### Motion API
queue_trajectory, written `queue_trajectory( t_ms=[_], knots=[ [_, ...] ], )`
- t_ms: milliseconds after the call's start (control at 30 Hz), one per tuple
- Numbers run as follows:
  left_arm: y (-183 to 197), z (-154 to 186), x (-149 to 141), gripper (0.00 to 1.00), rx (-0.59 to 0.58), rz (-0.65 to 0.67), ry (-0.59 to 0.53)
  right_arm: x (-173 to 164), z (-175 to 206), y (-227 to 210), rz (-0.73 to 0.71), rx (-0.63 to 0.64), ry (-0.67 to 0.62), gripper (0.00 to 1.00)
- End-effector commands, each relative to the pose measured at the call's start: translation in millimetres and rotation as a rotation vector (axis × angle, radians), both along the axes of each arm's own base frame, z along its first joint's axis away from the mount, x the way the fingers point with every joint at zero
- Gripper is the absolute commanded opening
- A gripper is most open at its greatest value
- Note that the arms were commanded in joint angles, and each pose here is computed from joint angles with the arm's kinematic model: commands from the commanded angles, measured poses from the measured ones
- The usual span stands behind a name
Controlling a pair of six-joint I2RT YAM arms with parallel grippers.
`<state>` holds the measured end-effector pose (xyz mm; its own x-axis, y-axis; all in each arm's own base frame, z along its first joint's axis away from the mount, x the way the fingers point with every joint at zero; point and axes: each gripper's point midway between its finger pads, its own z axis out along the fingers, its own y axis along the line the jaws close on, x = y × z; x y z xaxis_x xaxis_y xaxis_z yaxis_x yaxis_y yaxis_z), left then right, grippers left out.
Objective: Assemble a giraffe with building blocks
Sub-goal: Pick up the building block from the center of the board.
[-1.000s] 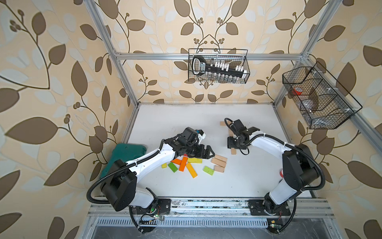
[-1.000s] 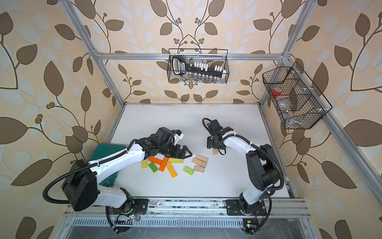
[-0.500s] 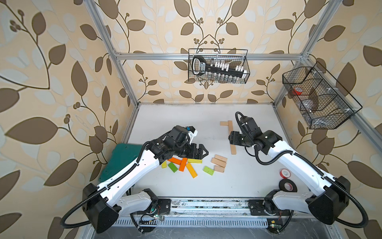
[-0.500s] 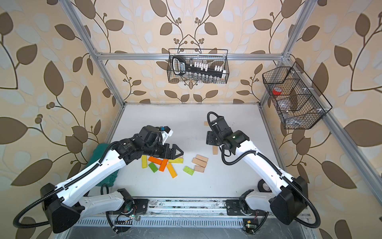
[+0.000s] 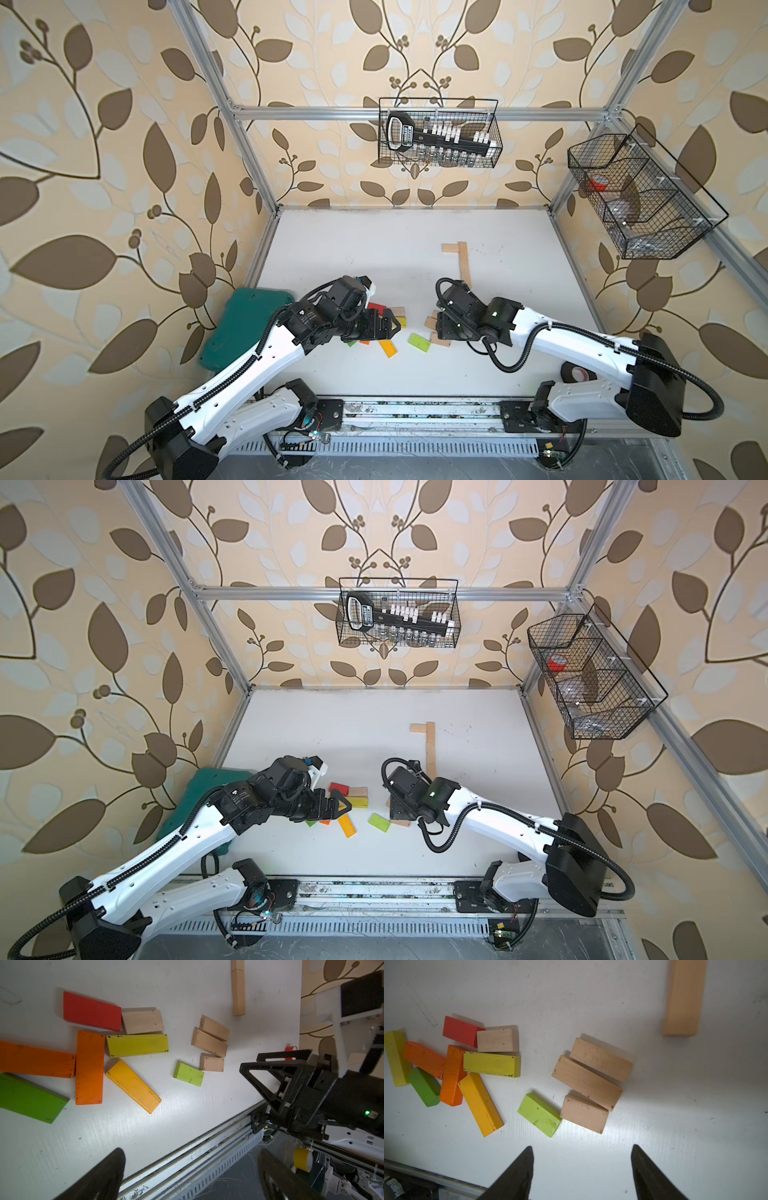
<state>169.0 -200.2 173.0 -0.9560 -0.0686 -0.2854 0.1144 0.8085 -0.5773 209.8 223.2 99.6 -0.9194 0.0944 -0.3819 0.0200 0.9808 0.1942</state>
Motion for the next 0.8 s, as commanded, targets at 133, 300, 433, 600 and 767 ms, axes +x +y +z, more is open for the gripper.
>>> queue_trajectory(
  t_ms=[133,300,433,600,767],
  knots=[
    [13.3,-3.1,-8.0,0.99,0.018,0.043,-0.015,7.6,-18.2,9.2,-0.135,-0.054,0.000,0.73],
    [14.7,-6.5,-7.2,0.99,0.029,0.038,-0.025,12.9,-31.8,5.5,-0.236,-0.114,0.022,0.79],
    [11.3,-7.9,-4.5,0.99,0.023,0.026,-0.035,19.0,-33.0,3.4,-0.292,-0.170,0.022,0.86],
    [5.8,-7.0,-2.0,0.99,0.022,-0.006,-0.045,22.9,-36.5,10.9,-0.309,-0.167,0.037,0.91],
    [4.7,-0.7,-0.9,0.99,0.030,-0.029,-0.061,34.0,-31.1,28.0,-0.157,-0.201,0.028,0.89]
  ],
)
